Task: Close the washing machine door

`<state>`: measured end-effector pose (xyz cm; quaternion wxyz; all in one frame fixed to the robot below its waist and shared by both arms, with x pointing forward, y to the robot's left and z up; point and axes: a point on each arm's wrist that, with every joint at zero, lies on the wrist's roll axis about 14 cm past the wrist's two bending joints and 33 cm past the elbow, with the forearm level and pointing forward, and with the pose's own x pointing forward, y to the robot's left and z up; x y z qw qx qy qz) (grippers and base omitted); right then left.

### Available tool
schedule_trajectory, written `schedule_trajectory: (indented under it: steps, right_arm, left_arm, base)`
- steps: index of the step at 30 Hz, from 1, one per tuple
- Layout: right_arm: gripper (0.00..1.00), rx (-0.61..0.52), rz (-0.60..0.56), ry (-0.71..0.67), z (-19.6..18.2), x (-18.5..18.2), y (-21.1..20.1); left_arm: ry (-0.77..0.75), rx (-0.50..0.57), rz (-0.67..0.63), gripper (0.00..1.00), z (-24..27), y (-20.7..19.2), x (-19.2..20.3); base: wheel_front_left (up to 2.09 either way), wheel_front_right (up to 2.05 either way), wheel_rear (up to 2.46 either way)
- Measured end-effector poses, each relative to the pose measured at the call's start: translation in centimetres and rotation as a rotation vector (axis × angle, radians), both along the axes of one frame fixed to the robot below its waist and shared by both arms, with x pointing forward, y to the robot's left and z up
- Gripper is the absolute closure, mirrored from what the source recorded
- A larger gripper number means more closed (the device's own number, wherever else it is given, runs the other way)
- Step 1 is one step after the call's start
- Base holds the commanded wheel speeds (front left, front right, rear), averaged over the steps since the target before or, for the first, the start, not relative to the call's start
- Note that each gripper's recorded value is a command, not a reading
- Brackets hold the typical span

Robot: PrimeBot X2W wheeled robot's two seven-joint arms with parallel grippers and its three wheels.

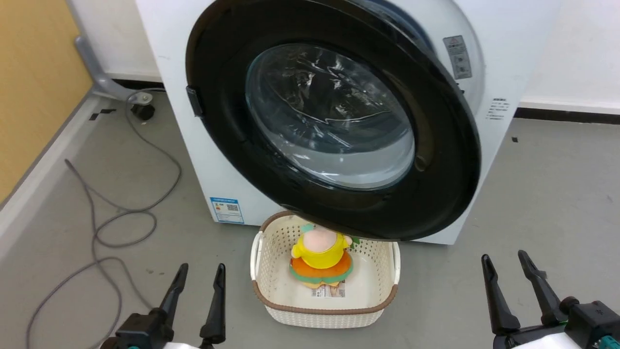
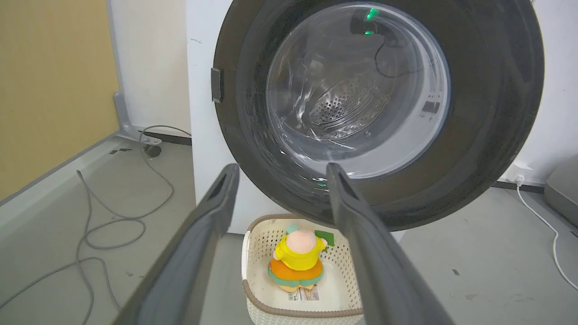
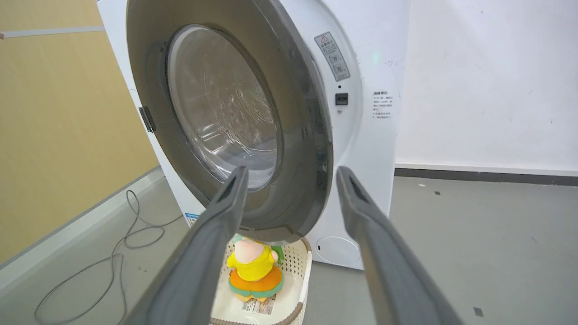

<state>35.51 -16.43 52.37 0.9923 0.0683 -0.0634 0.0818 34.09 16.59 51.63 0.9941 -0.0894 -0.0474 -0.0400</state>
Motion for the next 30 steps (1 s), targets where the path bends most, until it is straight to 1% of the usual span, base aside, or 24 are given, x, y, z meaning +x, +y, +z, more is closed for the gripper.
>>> schedule_trajectory:
  steps: [2, 3, 4, 11, 15, 22, 25, 28, 30]
  right_arm:
    - [0.0, -0.002, 0.009, 0.004, -0.1, 0.2, 0.3]
    - [0.58, -0.003, 0.014, 0.006, -0.2, 0.3, 0.4]
    - [1.0, -0.004, 0.023, 0.007, -0.2, 0.4, 0.6]
    - [1.0, -0.053, 0.126, 0.017, -0.7, 1.9, 2.8]
    - [1.0, -0.081, 0.206, -0.004, 0.3, 4.5, 4.5]
    - [1.0, -0.157, 0.297, 0.054, -0.7, 9.7, 5.2]
    - [1.0, -0.173, 0.317, 0.08, -1.4, 12.0, 5.2]
    - [1.0, -0.138, 0.3, 0.109, -2.0, 14.4, 4.4]
    - [1.0, -0.14, 0.284, 0.128, -2.6, 15.7, 3.6]
  left_arm:
    - [0.005, 0.0, 0.012, 0.0, -0.2, 0.0, -0.1]
    - [0.008, -0.004, 0.015, 0.0, -0.3, -0.1, -0.1]
    - [0.01, 0.001, 0.018, 0.0, -0.4, -0.1, -0.2]
    - [0.013, 0.017, 0.039, 0.0, -0.6, 0.0, 0.1]
    - [0.021, 0.023, 0.042, 0.0, -0.8, 0.0, 0.7]
    - [0.038, 0.025, 0.047, 0.0, -1.4, 0.0, 2.2]
    - [0.057, 0.025, 0.053, 0.0, -2.0, 0.2, 2.7]
    - [0.075, 0.03, 0.061, 0.0, -2.6, 0.3, 3.2]
    - [0.084, 0.031, 0.065, 0.0, -2.9, 0.4, 3.5]
  base:
    - [0.0, 0.0, 0.0]
    - [0.0, 0.0, 0.0]
    - [0.0, 0.0, 0.0]
    - [0.0, 0.0, 0.0]
    - [0.0, 0.0, 0.0]
    - [0.0, 0.0, 0.0]
    - [0.0, 0.0, 0.0]
    - [0.0, 0.0, 0.0]
    - [0.0, 0.0, 0.0]
